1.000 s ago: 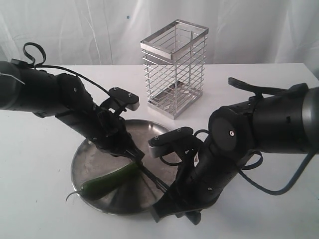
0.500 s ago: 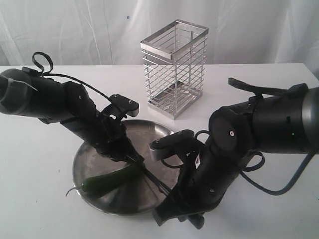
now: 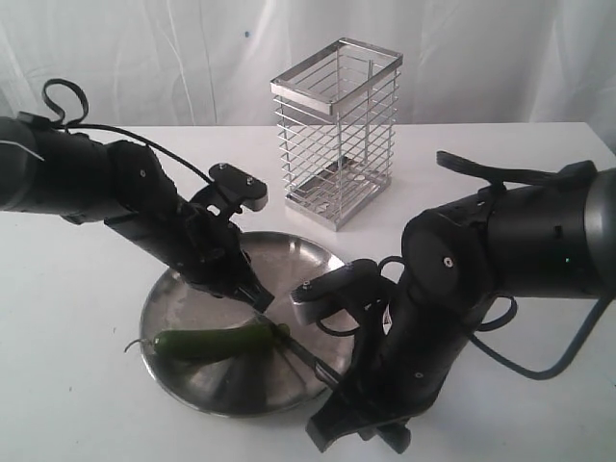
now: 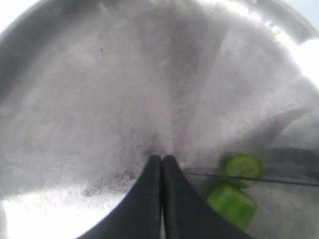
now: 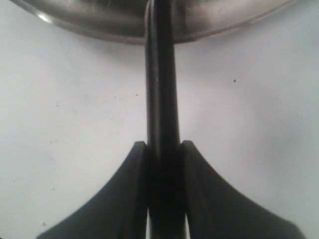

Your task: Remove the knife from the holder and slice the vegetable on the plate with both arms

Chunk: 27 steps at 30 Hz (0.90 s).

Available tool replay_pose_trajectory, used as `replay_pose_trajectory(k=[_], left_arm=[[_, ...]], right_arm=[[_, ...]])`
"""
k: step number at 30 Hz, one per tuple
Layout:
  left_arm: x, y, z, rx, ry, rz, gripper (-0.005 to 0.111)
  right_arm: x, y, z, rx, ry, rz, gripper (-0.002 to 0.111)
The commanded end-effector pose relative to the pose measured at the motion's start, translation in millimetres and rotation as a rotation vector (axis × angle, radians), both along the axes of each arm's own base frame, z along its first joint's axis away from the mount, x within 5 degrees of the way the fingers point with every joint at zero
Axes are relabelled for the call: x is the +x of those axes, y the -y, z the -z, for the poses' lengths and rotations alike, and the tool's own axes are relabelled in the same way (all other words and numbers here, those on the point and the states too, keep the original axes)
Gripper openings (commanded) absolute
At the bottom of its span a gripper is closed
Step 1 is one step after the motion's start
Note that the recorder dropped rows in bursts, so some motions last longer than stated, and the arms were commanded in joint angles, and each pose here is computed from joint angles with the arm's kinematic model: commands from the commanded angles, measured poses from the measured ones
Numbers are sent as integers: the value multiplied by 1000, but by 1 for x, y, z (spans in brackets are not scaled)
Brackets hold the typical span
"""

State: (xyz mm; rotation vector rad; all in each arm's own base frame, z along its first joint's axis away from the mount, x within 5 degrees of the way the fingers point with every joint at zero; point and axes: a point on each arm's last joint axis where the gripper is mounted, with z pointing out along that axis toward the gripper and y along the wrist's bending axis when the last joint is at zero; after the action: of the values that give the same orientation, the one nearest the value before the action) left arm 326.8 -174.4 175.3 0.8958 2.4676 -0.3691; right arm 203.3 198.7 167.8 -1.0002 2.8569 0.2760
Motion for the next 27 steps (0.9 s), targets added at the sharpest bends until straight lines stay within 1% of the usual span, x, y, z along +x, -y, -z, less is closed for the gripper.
replay_pose_trajectory(k=[1,4,8,11,13,17,20,27], left_arm=[[-8,0,-17,-11,10,26,0],[-12,-2,-20,14,0,59,0],[-16,-5,-17,57,-46,84,0],[-20,-5,-16,65,-85,100,1],[-22,-6,-15,69,-103,109,7],[-23,-6,-15,71,-112,113,28],[-23,-6,-15,71,-110,112,39],[-22,-6,-15,71,-107,113,40]], right_arm=[[4,4,-6,-30,63,45,0],[3,5,-5,-44,48,43,0],[3,5,-5,-46,45,43,0],[3,4,-5,-39,44,48,0],[2,3,-6,-25,33,62,0],[-1,1,-10,22,9,90,0],[-4,0,-14,44,-8,109,0],[-8,-3,-16,80,-72,156,0]])
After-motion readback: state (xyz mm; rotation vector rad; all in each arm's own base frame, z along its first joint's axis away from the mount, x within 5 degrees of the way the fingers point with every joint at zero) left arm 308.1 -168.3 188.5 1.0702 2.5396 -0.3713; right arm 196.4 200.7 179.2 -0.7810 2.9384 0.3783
